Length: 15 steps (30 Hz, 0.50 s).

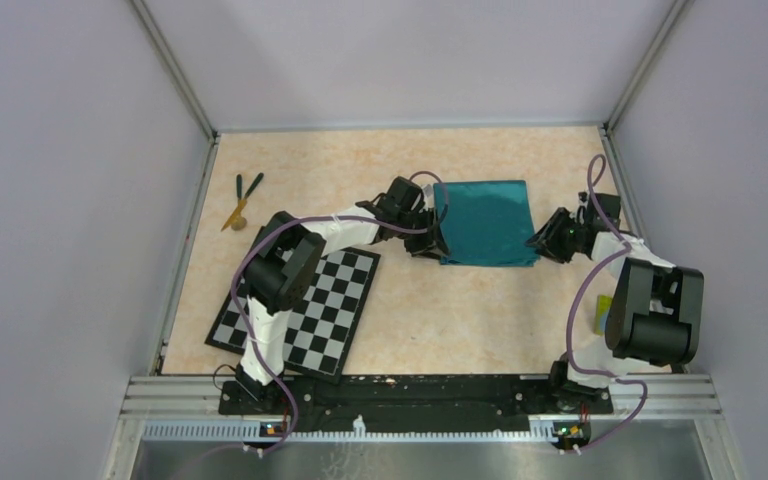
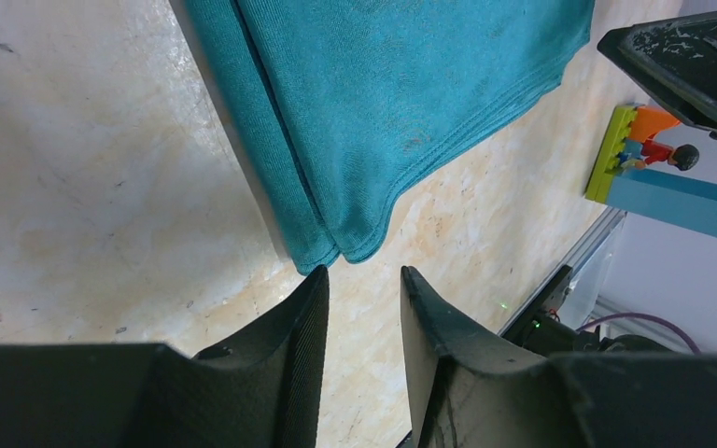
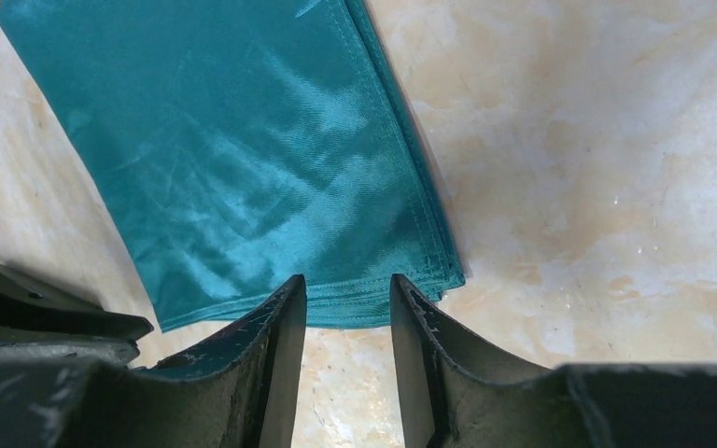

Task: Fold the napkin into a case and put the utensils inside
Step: Smooth out the square-folded napkin at the center of the board.

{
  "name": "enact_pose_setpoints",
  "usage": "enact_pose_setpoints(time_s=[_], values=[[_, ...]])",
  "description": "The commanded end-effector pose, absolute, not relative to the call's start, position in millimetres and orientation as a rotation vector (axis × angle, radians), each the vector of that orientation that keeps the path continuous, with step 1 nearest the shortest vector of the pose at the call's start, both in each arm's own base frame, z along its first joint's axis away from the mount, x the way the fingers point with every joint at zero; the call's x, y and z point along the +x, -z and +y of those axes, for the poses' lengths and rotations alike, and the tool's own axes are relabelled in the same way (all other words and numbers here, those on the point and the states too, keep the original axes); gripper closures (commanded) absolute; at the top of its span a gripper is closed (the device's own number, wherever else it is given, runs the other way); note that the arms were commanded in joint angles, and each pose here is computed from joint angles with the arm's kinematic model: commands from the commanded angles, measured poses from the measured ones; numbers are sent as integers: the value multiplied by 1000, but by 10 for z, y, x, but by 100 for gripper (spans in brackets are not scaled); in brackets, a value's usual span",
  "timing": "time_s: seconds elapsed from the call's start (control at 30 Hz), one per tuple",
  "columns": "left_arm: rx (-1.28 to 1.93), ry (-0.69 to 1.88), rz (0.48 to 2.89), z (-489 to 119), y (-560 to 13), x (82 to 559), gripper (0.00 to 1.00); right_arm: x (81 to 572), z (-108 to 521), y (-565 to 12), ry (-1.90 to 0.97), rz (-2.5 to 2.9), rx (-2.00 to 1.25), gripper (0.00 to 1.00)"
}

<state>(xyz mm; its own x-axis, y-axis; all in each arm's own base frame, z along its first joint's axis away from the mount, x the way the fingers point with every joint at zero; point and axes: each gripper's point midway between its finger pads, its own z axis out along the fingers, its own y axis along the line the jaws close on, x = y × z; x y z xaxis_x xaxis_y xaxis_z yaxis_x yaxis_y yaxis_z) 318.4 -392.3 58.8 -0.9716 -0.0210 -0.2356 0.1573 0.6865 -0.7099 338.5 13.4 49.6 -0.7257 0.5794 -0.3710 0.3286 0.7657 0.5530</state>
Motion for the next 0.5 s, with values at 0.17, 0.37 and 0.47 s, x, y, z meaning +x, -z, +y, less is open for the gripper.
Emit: enact_pose_setpoints(time_s=[0.17,0.37,0.47], values=[[116,1183,2593,-4082,-746,3311,64,3445,167,-617,-656,2368,640,62],[120,1196,2621,-4123,-625,3286,66,3438,178,-597,-662,2369,636,63],[126,1195,2628,-4136,-579,3282,66,3435,179,-594,-664,2368,637,63]])
